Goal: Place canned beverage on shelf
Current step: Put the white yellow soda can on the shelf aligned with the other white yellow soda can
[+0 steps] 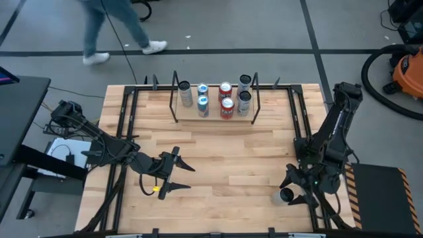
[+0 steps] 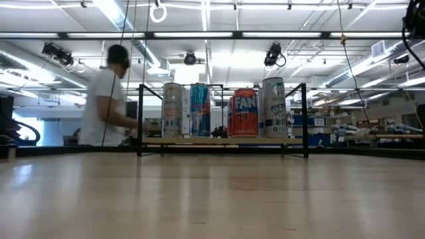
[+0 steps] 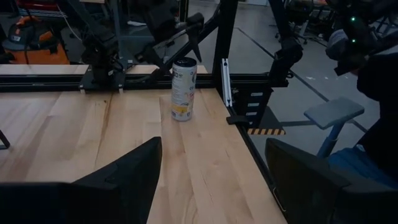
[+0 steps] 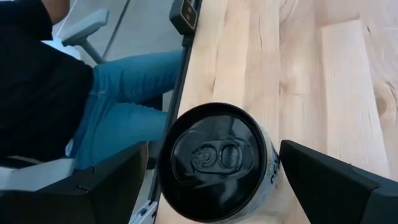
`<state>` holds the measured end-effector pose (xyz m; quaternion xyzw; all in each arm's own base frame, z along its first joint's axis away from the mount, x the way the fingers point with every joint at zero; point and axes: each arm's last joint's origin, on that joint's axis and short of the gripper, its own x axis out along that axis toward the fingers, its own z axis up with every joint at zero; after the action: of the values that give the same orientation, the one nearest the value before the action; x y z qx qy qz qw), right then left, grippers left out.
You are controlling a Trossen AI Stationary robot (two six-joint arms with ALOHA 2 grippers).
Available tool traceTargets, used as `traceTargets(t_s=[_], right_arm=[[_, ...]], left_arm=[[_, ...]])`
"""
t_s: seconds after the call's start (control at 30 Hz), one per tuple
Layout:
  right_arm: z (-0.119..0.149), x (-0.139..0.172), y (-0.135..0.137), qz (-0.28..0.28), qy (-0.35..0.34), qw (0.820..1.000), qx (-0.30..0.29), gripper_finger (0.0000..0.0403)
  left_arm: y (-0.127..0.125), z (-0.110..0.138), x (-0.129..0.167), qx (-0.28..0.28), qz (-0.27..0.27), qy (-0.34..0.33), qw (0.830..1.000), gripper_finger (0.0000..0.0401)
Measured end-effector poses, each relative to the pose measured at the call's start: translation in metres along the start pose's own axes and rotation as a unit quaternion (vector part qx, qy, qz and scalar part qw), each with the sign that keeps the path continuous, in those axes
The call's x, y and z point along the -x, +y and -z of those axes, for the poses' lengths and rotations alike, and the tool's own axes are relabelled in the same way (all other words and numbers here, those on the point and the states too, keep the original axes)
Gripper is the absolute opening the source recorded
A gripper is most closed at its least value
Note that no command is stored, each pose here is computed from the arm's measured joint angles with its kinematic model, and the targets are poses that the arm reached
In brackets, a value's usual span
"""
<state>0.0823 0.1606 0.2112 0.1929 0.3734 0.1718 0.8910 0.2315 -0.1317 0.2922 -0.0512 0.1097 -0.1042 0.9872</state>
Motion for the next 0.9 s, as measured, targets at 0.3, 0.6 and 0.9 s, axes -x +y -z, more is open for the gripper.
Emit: traceTargets(t_s=[0.3, 0.6, 0.9], right_arm=[[0.006, -0.011, -0.001, 0.027, 0.013, 0.999, -0.014, 0.0374], [0.007, -0.019, -0.003, 0.043, 0.028, 0.998, -0.021, 0.0372], [0.007, -0.02, -0.003, 0.04, 0.028, 0.999, -0.023, 0.0321]], left_arm=[[0.0, 0.0, 0.0, 0.0, 0.0, 0.0, 1.0, 0.0286], [0.0, 0.0, 0.0, -0.001, 0.0, 0.0, 1.0, 0.0286], [0.0, 0.0, 0.0, -0.001, 0.0, 0.0, 1.0, 0.0286]])
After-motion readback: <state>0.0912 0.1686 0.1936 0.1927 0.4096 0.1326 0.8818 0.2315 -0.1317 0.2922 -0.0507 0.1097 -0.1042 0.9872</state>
